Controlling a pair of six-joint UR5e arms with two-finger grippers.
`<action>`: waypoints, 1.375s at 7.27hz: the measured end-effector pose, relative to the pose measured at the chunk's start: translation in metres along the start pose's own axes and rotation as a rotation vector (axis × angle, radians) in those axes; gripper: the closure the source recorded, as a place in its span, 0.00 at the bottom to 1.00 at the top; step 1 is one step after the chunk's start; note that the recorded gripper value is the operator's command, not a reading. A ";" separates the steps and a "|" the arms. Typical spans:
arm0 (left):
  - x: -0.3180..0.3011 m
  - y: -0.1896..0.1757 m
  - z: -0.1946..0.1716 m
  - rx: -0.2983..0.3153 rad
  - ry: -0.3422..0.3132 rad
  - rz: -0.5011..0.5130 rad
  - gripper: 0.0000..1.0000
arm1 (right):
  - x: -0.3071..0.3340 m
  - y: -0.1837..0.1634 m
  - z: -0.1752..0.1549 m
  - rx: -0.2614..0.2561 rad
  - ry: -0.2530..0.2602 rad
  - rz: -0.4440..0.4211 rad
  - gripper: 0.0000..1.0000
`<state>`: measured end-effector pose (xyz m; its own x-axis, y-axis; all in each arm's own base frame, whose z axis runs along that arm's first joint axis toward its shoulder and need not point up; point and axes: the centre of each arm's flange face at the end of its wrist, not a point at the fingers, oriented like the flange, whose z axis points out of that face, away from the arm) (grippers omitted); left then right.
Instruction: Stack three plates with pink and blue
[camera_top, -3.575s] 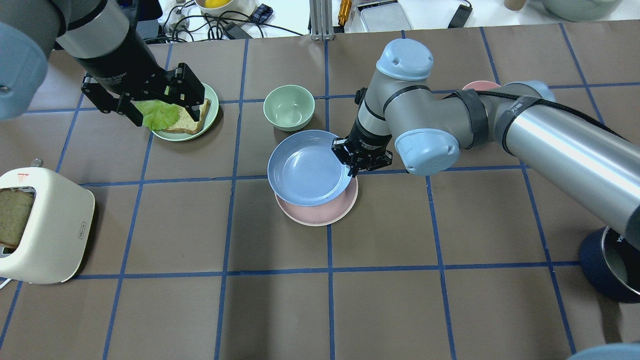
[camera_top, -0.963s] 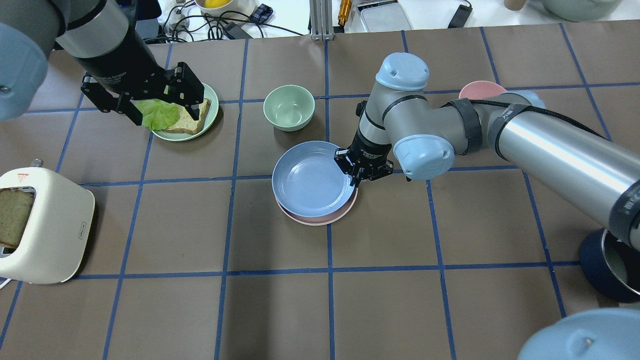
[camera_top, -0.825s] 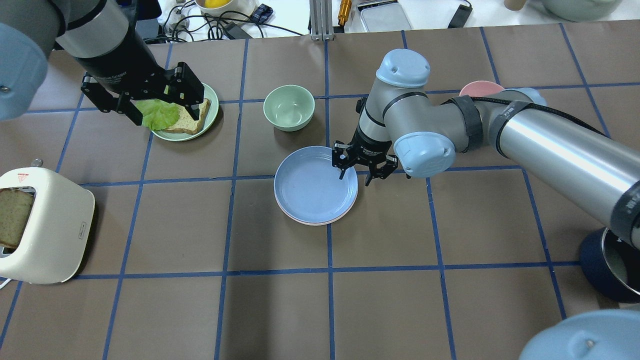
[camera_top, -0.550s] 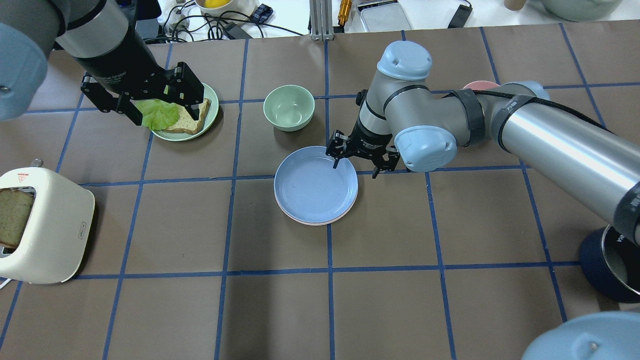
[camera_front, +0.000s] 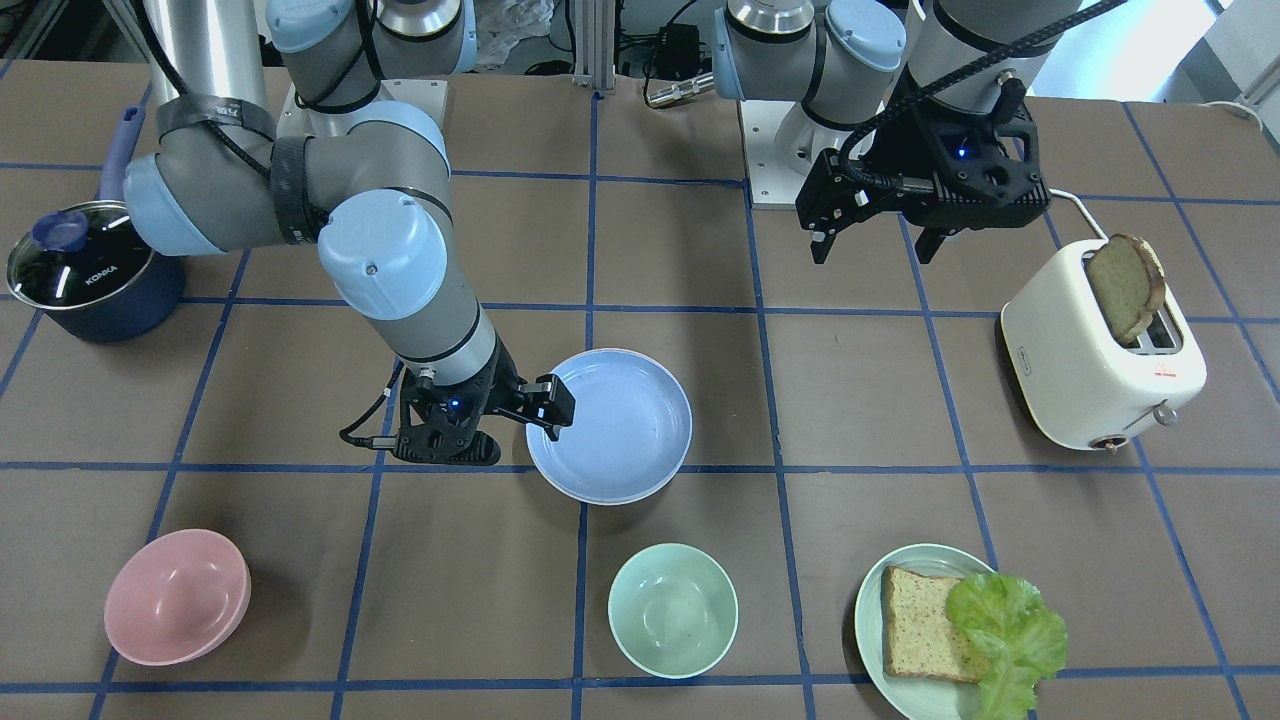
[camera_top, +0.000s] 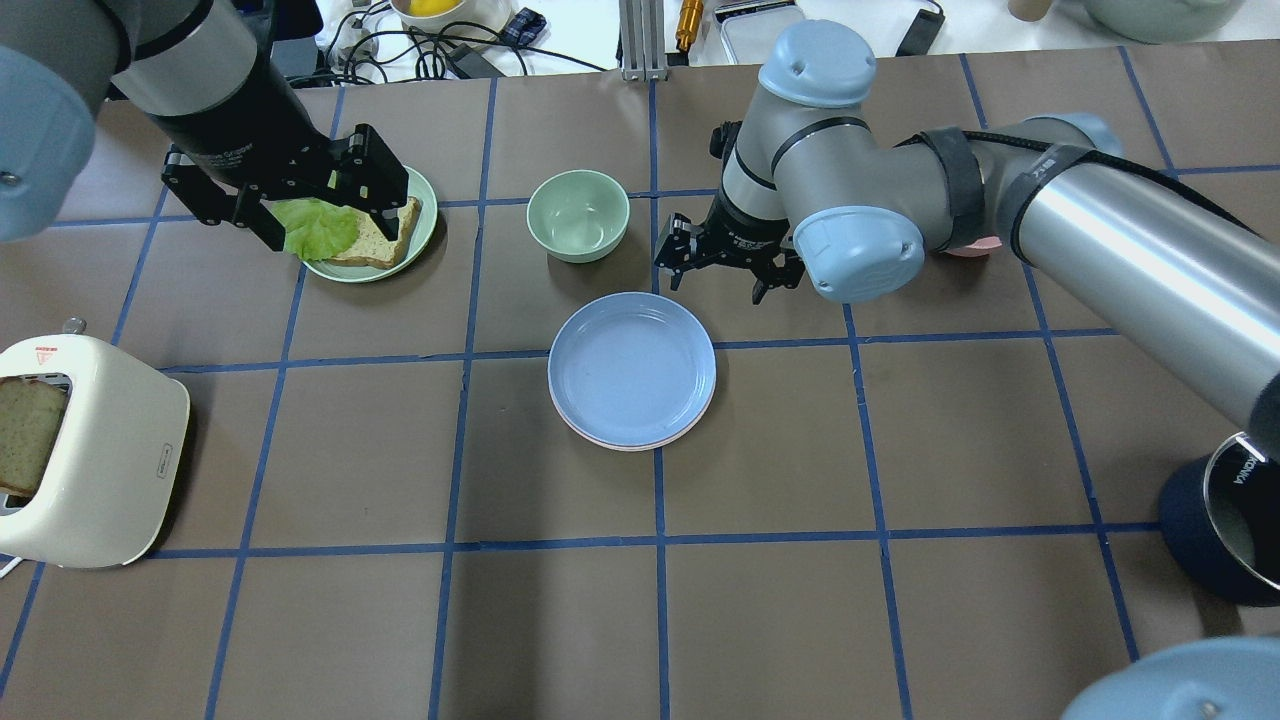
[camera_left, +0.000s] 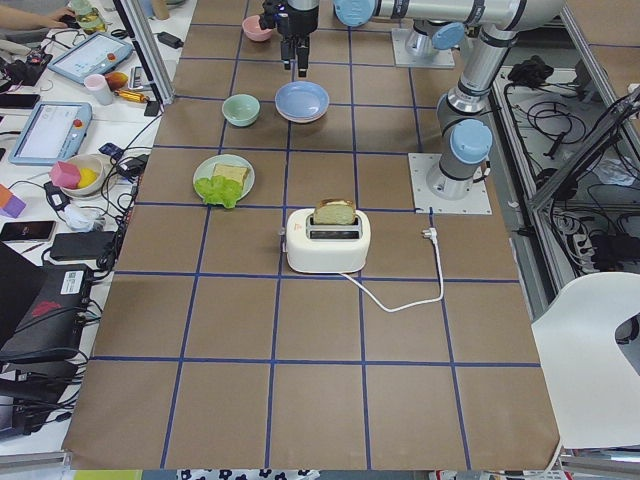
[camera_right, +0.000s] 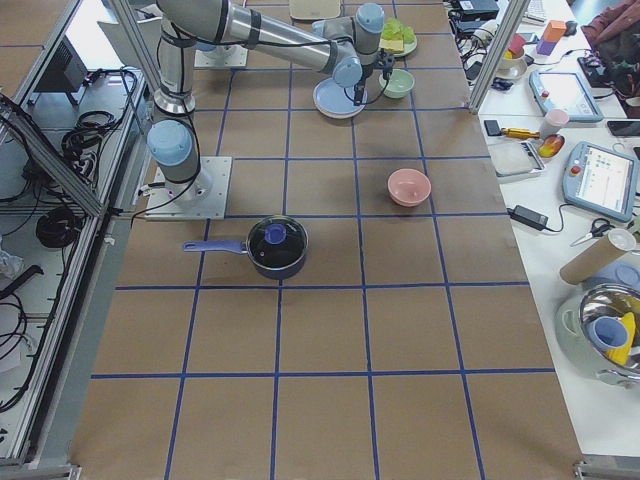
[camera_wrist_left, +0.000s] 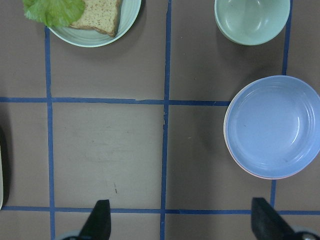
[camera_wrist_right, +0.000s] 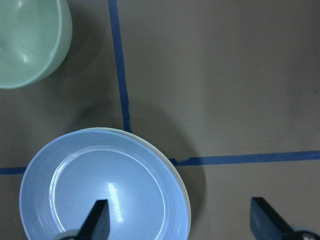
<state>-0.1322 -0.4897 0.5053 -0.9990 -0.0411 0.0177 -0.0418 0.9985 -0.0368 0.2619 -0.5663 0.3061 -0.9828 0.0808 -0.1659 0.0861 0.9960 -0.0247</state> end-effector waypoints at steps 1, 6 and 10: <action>0.000 0.000 0.000 0.000 0.000 0.000 0.00 | 0.006 -0.004 -0.019 0.035 0.024 -0.025 0.00; 0.000 0.000 0.000 0.000 0.001 -0.001 0.00 | 0.089 0.008 -0.128 0.062 0.160 -0.086 0.00; 0.000 0.000 0.000 0.000 0.000 0.002 0.00 | 0.105 0.039 -0.179 0.008 0.176 -0.082 0.00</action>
<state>-0.1321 -0.4897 0.5052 -0.9991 -0.0394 0.0179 -0.0400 0.9985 -0.0365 0.1331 -0.5121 0.4641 -0.9999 0.0052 0.0116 0.0048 0.9992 -0.0394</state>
